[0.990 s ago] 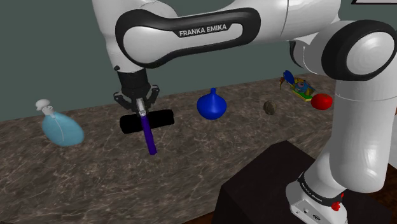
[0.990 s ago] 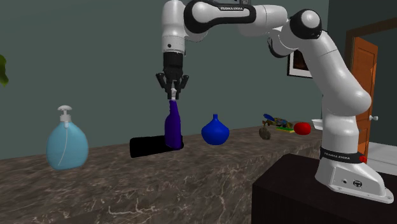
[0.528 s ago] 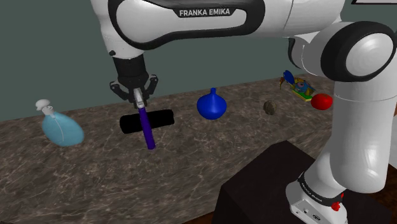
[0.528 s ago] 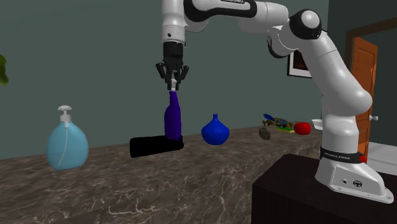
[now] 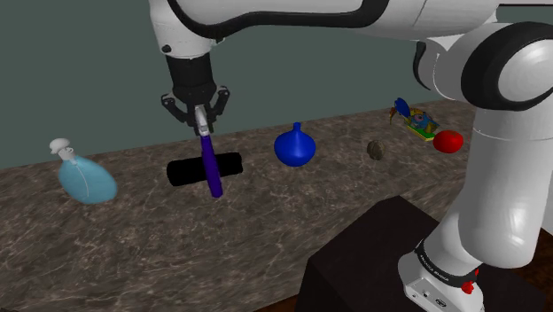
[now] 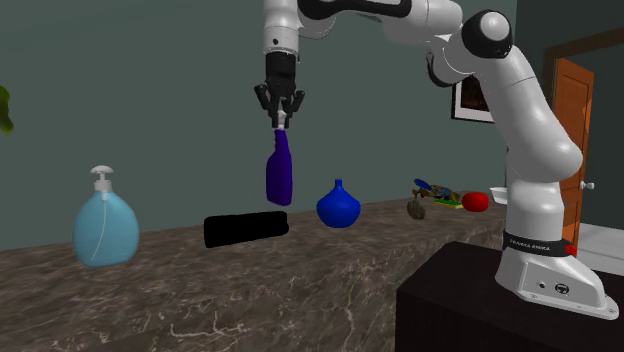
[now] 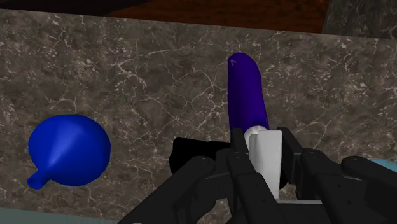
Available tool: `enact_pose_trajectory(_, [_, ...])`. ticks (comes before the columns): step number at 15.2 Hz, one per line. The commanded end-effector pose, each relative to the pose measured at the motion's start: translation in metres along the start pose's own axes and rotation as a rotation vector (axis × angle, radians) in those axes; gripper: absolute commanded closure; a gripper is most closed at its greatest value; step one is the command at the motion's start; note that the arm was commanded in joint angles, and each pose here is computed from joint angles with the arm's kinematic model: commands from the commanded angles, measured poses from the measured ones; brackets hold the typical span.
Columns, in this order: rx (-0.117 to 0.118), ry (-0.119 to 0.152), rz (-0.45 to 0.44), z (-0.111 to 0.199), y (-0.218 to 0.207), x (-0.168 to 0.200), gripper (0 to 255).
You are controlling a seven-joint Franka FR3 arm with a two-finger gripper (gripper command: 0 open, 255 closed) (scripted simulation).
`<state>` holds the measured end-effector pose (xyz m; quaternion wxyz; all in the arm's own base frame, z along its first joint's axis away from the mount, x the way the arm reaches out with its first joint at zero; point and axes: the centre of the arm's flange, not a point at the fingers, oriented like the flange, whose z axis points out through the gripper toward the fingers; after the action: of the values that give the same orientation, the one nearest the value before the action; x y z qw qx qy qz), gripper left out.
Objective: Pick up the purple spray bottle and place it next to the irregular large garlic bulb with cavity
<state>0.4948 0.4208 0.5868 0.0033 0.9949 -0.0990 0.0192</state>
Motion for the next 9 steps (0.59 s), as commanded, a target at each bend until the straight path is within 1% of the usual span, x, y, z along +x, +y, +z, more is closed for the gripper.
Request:
enact_pose_trajectory(1, [0.0,0.0,0.001,-0.006,0.026,0.002,255])
enact_pose_trajectory(9, [0.0,0.0,0.001,-0.029,0.129,0.009,255])
